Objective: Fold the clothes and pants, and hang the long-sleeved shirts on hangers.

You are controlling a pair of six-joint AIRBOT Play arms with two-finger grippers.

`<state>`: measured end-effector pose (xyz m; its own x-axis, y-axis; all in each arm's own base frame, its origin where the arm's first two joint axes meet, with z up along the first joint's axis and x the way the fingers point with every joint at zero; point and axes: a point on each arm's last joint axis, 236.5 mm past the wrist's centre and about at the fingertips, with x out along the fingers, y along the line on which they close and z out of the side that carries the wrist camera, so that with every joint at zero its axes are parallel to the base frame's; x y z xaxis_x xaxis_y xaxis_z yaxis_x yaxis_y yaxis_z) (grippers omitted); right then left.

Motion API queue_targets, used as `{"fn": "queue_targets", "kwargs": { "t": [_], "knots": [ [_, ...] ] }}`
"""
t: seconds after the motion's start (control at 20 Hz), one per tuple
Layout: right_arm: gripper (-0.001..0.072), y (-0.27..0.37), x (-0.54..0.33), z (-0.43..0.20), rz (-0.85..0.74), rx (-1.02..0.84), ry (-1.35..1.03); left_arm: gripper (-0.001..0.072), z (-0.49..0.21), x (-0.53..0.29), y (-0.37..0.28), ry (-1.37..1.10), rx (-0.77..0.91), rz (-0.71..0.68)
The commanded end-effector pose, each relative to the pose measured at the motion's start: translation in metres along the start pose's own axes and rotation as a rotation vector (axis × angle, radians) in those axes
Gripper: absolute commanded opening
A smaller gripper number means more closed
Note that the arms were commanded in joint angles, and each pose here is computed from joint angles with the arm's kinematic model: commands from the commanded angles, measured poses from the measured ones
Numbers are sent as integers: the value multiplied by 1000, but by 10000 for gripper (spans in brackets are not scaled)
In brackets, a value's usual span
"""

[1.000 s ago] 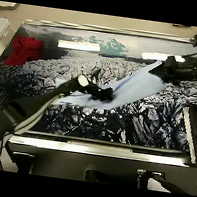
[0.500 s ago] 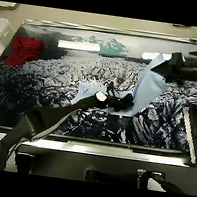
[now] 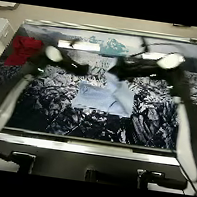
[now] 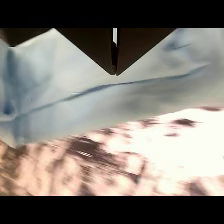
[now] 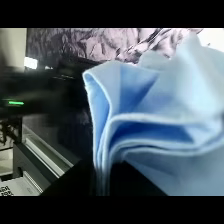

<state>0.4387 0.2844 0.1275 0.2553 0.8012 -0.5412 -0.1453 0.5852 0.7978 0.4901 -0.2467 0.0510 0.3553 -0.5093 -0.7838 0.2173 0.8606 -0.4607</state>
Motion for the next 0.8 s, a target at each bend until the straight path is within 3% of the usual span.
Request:
{"fn": "queue_targets", "kwargs": {
  "t": [0.0,0.1,0.15,0.2,0.25,0.4,0.5,0.6,0.75],
  "knots": [
    [43,-11,110,-32,28,144,74,24,21,-117,67,-94,9,182],
    [62,-25,158,-55,39,267,119,24,32,-160,60,-190,25,188],
    [184,-26,177,-64,65,339,137,23,37,-176,54,-234,39,191],
    [512,-23,191,-69,106,402,146,23,39,-189,50,-265,57,204],
    [712,-19,196,-64,153,395,131,23,39,-197,48,-278,65,210],
    [710,-27,154,-13,199,329,33,24,33,-208,45,-272,85,224],
    [709,-64,89,29,134,269,-31,24,29,-210,44,-260,106,228],
    [709,-130,9,48,-47,245,-44,25,29,-210,44,-261,106,228],
    [672,-254,-103,0,-429,373,110,25,29,-210,44,-261,105,227]
  ]
}}
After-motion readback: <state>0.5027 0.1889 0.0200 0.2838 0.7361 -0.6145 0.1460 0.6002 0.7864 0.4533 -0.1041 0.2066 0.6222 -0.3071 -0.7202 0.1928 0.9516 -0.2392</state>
